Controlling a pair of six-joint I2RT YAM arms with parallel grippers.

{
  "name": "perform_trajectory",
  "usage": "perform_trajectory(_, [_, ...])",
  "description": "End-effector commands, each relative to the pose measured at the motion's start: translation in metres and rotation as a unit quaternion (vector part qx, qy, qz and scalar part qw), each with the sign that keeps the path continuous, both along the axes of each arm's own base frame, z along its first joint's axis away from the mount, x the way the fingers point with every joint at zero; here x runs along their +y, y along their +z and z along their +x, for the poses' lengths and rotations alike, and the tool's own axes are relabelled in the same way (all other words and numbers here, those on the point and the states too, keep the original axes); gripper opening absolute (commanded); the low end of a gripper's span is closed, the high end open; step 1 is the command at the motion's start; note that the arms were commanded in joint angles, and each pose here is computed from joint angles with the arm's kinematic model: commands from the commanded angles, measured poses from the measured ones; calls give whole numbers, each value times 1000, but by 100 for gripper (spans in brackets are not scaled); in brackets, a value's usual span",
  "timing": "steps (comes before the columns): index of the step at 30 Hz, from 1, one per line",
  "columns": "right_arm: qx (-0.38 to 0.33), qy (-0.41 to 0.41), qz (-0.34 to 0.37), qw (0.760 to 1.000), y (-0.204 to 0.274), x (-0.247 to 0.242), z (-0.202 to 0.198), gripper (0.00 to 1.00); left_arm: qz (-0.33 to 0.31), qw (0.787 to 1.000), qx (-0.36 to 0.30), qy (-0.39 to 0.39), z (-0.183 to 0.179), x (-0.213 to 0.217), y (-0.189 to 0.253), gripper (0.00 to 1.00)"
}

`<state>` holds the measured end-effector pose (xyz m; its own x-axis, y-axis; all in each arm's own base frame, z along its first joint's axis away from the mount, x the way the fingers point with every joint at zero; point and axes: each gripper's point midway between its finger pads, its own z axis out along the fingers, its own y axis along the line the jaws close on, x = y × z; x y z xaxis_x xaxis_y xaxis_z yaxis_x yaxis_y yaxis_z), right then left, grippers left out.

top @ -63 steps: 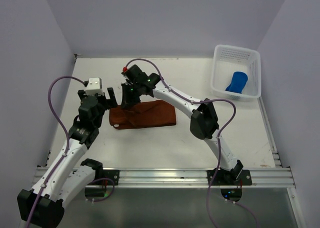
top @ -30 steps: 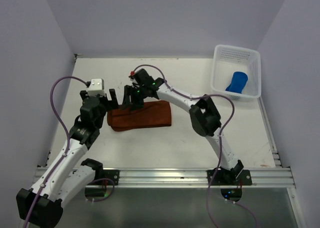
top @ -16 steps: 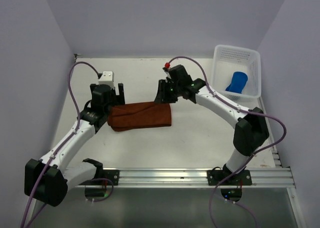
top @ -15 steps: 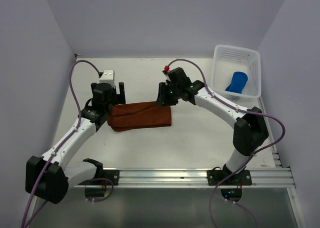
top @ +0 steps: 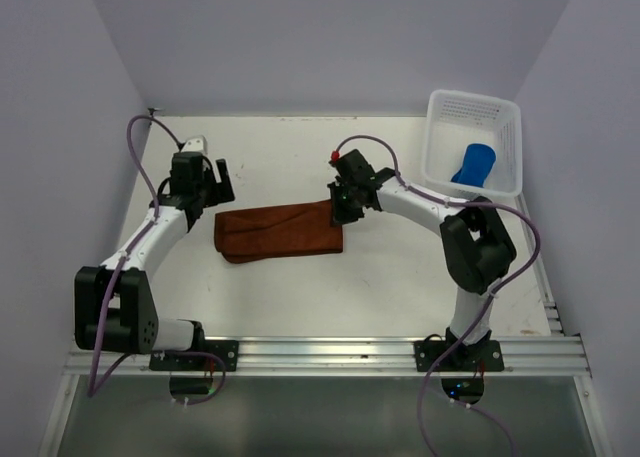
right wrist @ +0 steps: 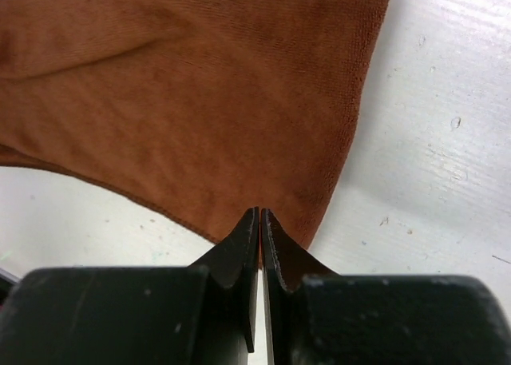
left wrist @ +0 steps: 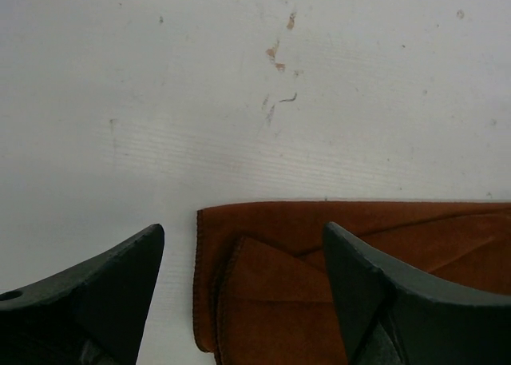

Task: Roll the towels
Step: Fold the towel

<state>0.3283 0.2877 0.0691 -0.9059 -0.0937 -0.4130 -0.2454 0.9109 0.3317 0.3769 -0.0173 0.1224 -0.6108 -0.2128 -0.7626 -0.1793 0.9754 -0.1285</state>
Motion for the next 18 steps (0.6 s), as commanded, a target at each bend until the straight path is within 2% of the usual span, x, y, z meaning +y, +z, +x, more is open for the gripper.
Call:
perform_trajectory(1, [-2, 12, 6, 1000, -9, 4, 3, 7, -47, 998, -7, -41, 5, -24, -2, 83])
perform_trajectory(5, [12, 12, 2, 1000, -28, 2, -4, 6, -60, 997, 9, -55, 2, -31, -21, 78])
perform_trajectory(9, [34, 12, -9, 999, -51, -4, -13, 6, -47, 996, 59, -50, -2, -26, -47, 71])
perform_trajectory(14, [48, 14, -16, 999, -66, -7, -19, 6, -39, 995, 78, -47, -4, -23, -55, 60])
perform_trajectory(18, [55, 17, -20, 998, -74, -8, -21, 6, -37, 995, 87, -41, -8, -21, -63, 58])
